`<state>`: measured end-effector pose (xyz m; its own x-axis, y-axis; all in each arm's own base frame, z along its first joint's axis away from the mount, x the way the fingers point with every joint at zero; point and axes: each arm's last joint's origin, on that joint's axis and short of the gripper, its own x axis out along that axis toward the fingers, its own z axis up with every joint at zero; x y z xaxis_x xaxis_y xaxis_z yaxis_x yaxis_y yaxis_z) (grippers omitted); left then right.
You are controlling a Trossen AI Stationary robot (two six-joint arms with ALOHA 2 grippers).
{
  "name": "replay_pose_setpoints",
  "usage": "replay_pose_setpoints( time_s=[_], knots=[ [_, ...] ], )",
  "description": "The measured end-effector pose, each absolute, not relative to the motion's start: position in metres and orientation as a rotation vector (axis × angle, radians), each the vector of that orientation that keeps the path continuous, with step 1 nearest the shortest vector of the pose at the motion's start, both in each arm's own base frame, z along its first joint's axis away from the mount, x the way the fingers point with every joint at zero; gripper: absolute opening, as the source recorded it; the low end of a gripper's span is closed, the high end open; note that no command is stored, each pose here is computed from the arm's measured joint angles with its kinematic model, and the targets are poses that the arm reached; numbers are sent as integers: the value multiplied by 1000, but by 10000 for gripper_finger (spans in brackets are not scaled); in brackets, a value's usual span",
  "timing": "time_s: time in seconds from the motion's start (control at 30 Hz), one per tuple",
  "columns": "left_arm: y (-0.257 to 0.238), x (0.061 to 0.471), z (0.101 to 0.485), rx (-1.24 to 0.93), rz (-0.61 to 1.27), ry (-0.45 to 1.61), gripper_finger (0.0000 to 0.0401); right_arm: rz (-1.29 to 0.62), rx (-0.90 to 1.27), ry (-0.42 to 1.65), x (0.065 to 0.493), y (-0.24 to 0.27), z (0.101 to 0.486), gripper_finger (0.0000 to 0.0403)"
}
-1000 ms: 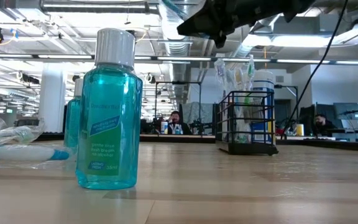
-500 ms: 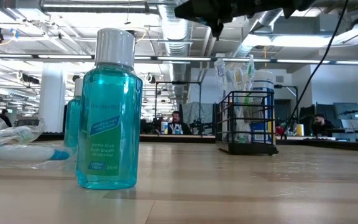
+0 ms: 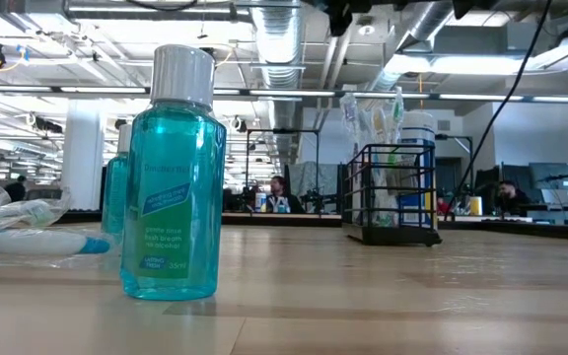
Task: Pick & Place toothbrushing station
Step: Put the top blue toothbrush into the wire mesh organizer
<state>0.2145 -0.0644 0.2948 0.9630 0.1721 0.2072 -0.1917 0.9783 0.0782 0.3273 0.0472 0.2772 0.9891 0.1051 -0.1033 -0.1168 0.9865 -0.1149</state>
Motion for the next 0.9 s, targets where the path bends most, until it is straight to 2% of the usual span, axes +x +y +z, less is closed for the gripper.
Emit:
replay_pose_setpoints(
  time_s=[0.3, 0.9],
  knots=[
    [-45, 240, 282, 89, -13, -293, 140, 104, -118, 97, 328, 45, 277, 9],
    [-37, 249, 281, 145, 0, -411, 140, 98, -113, 96, 328, 43, 278, 9]
  ],
)
